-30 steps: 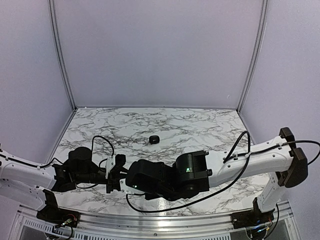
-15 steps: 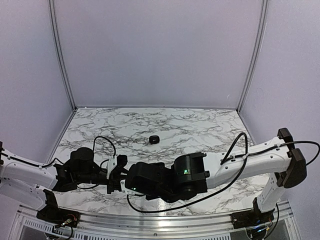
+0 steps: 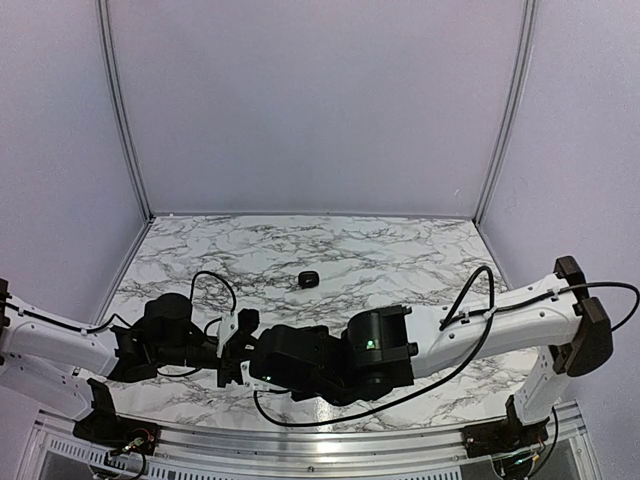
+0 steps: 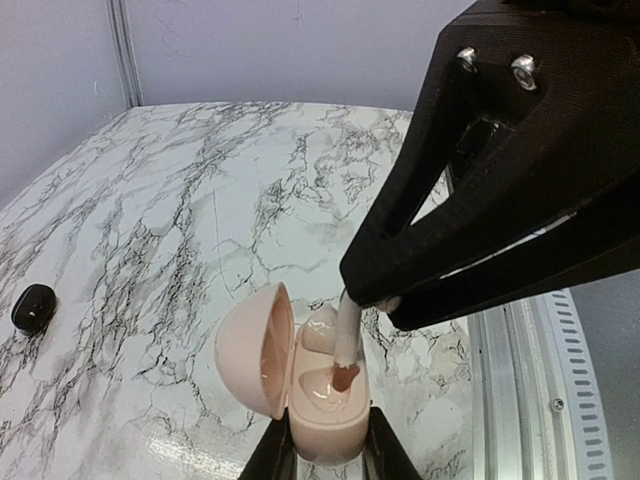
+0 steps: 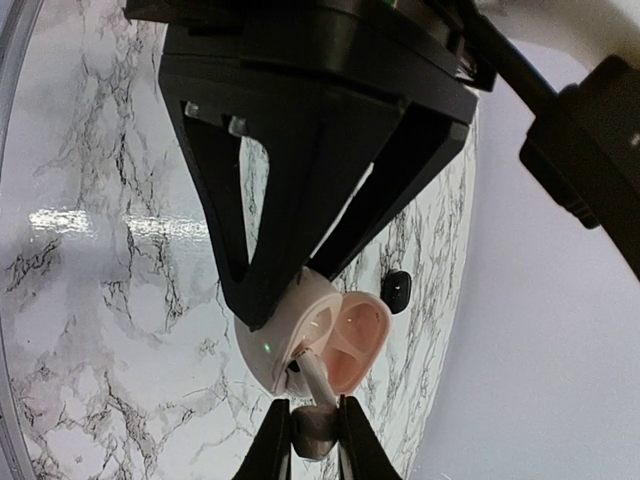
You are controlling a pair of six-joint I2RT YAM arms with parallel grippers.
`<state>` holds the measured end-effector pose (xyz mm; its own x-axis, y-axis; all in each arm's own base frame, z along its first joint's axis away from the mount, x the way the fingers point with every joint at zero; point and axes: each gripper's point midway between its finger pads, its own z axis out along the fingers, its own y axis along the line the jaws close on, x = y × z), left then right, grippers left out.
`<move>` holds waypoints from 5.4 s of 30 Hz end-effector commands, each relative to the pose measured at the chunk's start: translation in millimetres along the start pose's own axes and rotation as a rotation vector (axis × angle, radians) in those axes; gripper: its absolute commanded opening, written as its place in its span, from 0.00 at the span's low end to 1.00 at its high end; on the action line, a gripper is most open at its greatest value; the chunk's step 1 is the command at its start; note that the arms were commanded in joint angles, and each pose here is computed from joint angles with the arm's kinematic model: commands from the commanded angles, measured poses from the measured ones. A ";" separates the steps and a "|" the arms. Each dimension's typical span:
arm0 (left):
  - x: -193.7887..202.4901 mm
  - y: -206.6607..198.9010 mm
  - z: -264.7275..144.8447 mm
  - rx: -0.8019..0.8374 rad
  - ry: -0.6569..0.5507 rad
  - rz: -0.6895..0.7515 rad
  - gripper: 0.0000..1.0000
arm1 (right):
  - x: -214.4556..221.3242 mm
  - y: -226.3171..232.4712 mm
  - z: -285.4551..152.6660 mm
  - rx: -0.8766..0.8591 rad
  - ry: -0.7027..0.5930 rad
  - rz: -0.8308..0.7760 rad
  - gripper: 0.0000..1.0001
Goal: Insert the wireless bluetooth earbuds into the charging case
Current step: Place the left earbud in the left side groove of the charging case.
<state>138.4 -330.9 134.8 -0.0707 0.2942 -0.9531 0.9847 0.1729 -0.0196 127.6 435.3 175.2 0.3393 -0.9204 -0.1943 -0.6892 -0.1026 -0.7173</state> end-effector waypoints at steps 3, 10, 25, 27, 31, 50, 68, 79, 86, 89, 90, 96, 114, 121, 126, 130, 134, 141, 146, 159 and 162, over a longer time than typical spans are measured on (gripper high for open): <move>-10.7 -4.5 2.9 0.025 -0.024 0.014 0.00 | -5.0 6.3 1.9 -0.017 -0.004 -0.026 0.08; -7.8 -5.6 3.8 0.029 -0.014 0.015 0.00 | -0.2 14.1 5.8 -0.034 0.015 -0.060 0.08; -4.4 -9.7 8.1 0.051 0.001 0.021 0.00 | 4.8 28.3 13.0 -0.037 0.035 -0.153 0.09; -5.1 -10.7 8.6 0.056 0.000 0.024 0.00 | 4.5 28.1 13.5 -0.033 0.035 -0.161 0.08; -5.8 -12.2 8.8 0.063 -0.001 0.028 0.00 | 4.2 29.3 13.2 -0.038 0.036 -0.185 0.07; -18.9 -23.8 -1.3 0.105 -0.052 0.060 0.00 | -7.0 40.2 0.9 -0.157 -0.042 -0.212 0.04; -31.4 -28.9 -7.3 0.097 -0.095 0.092 0.00 | -11.3 29.1 -4.3 -0.128 -0.058 -0.185 0.22; -30.6 -28.1 -7.9 0.090 -0.099 0.090 0.00 | -17.1 17.4 -6.5 -0.081 -0.072 -0.159 0.32; -29.7 -28.5 -8.6 0.090 -0.102 0.091 0.00 | -26.7 -0.5 -15.6 -0.028 -0.116 -0.116 0.37; -29.9 -28.1 -8.6 0.088 -0.103 0.091 0.00 | -28.9 -7.6 -20.2 -0.006 -0.132 -0.098 0.41; -29.4 -27.9 -8.3 0.087 -0.102 0.092 0.00 | -28.8 -9.6 -21.3 -0.001 -0.135 -0.095 0.42; -28.0 -27.3 -4.8 0.091 -0.095 0.086 0.00 | -27.6 -22.0 -27.9 0.056 -0.154 -0.069 0.44; -32.6 -25.2 -4.8 0.079 -0.109 0.100 0.00 | -23.3 -30.2 -55.9 0.037 -0.266 0.033 0.50; -35.1 -24.8 -5.7 0.077 -0.119 0.102 0.00 | -23.8 -30.7 -71.7 -0.004 -0.363 0.108 0.50; -41.1 -26.5 -8.6 0.081 -0.145 0.107 0.00 | -13.0 -35.8 -74.6 -0.045 -0.402 0.184 0.50; -46.3 -28.7 -10.7 0.090 -0.165 0.111 0.00 | -5.7 -33.5 -71.7 -0.066 -0.420 0.212 0.50; -50.6 -30.1 -11.5 0.098 -0.180 0.110 0.00 | -7.8 -33.6 -71.3 -0.074 -0.448 0.217 0.51; -53.4 -31.9 -12.2 0.109 -0.189 0.110 0.00 | -10.2 -35.0 -60.8 -0.051 -0.432 0.211 0.55; -53.6 -32.6 -11.6 0.115 -0.189 0.114 0.00 | -11.9 -38.3 -56.8 -0.049 -0.434 0.226 0.65; -53.3 -32.4 -9.9 0.117 -0.186 0.114 0.00 | -10.5 -40.6 -48.4 -0.121 -0.457 0.267 0.72; -53.0 -31.8 -9.3 0.115 -0.185 0.115 0.00 | -11.7 -37.7 -47.1 -0.132 -0.459 0.255 0.72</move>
<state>110.9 -339.6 171.3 0.0321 0.1841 -0.9824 0.9979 0.0498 0.0419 122.0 422.9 227.4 0.3738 -0.6969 -0.6121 -0.8390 0.0274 -0.5435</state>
